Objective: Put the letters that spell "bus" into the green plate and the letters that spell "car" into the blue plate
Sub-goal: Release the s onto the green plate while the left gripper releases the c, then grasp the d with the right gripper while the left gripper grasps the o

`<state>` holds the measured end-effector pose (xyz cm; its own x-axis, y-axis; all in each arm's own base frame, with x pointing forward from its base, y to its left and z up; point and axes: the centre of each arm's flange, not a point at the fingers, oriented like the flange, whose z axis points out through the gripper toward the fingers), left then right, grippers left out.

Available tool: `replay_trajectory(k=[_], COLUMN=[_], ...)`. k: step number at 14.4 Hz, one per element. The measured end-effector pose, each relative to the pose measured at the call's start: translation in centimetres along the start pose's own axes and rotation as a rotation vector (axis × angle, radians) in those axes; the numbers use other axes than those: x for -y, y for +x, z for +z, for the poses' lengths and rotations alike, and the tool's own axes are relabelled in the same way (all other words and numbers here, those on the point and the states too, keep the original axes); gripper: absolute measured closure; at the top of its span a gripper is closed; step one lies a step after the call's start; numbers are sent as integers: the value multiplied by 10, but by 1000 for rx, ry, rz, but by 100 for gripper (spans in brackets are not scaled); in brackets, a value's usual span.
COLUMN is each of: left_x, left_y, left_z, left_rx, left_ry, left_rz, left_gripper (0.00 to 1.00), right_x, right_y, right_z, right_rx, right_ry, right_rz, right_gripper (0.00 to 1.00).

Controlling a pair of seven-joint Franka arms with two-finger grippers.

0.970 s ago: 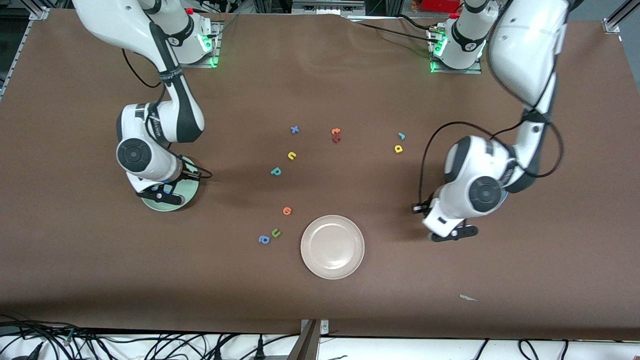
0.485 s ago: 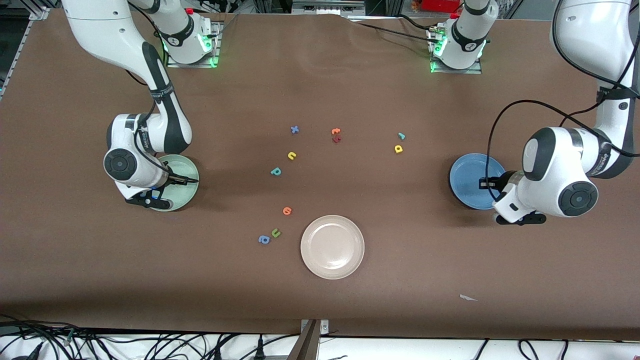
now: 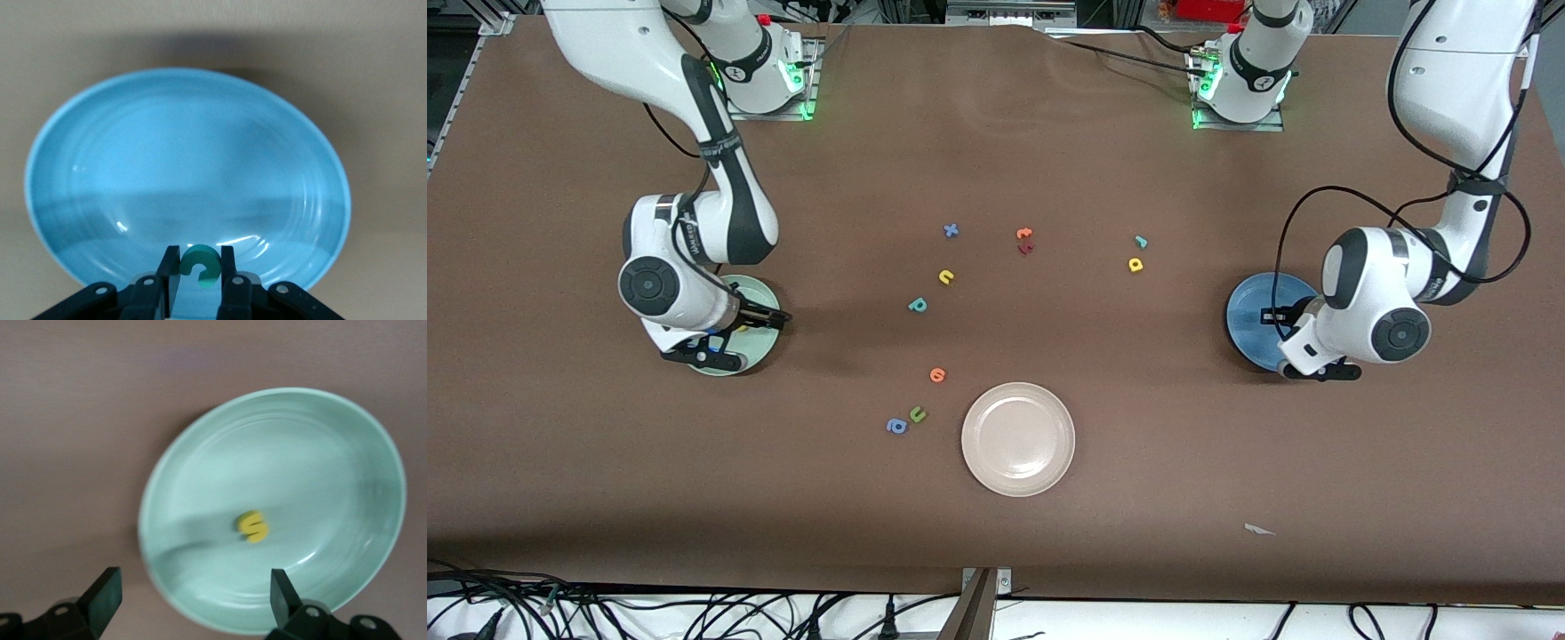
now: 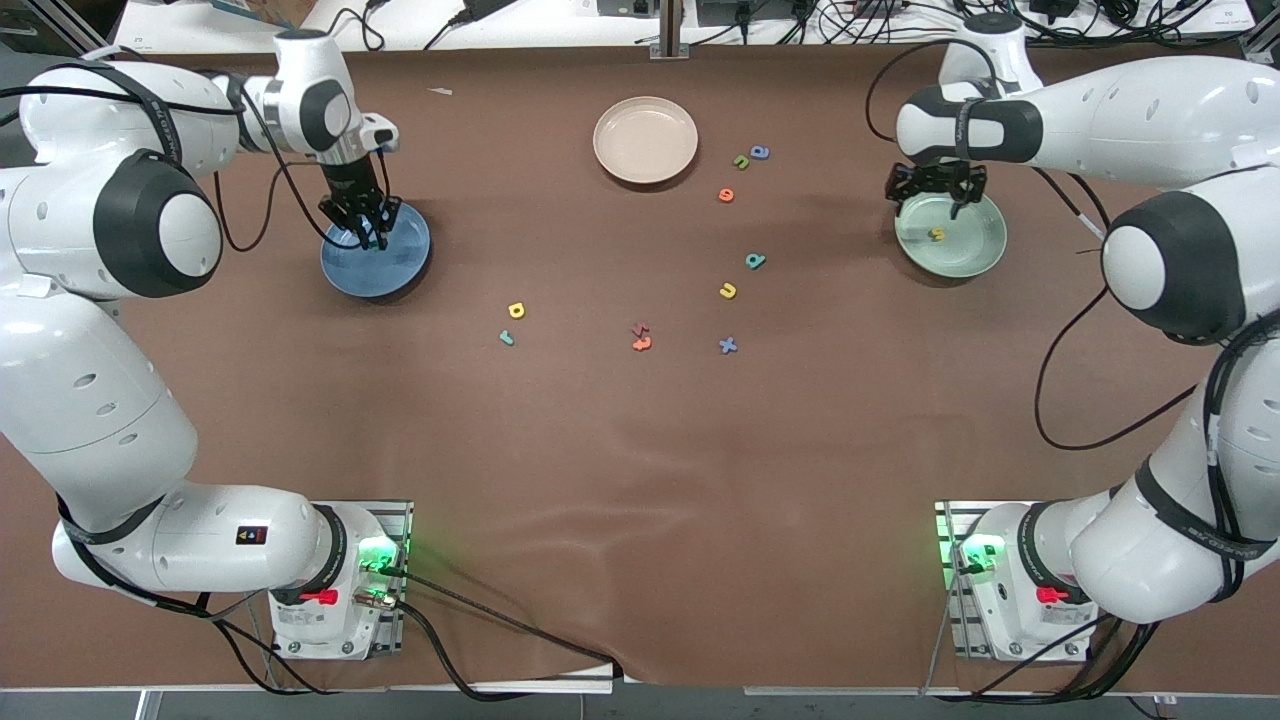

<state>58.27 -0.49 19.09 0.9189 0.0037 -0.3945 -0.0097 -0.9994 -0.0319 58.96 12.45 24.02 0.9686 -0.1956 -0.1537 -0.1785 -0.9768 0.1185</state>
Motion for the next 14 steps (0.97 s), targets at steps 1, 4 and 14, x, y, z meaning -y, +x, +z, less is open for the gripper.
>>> replay_trajectory(k=[1,4,14], left_x=[0,-1,-167], left_y=[-1,-3,-68], left_z=[3,-16,-57], left_rx=[-3,-31,-35], left_ry=[0,0,-55], left_rz=[0,1,-165], left_gripper=[59,31,1], right_x=[21,90,212], right_y=[-8,-38,-106], right_z=[-9,-19,15], right_rx=[-6,-9,-88], right_ry=[18,59,158], right_rz=[35,164,427], right_gripper=[1,3,46])
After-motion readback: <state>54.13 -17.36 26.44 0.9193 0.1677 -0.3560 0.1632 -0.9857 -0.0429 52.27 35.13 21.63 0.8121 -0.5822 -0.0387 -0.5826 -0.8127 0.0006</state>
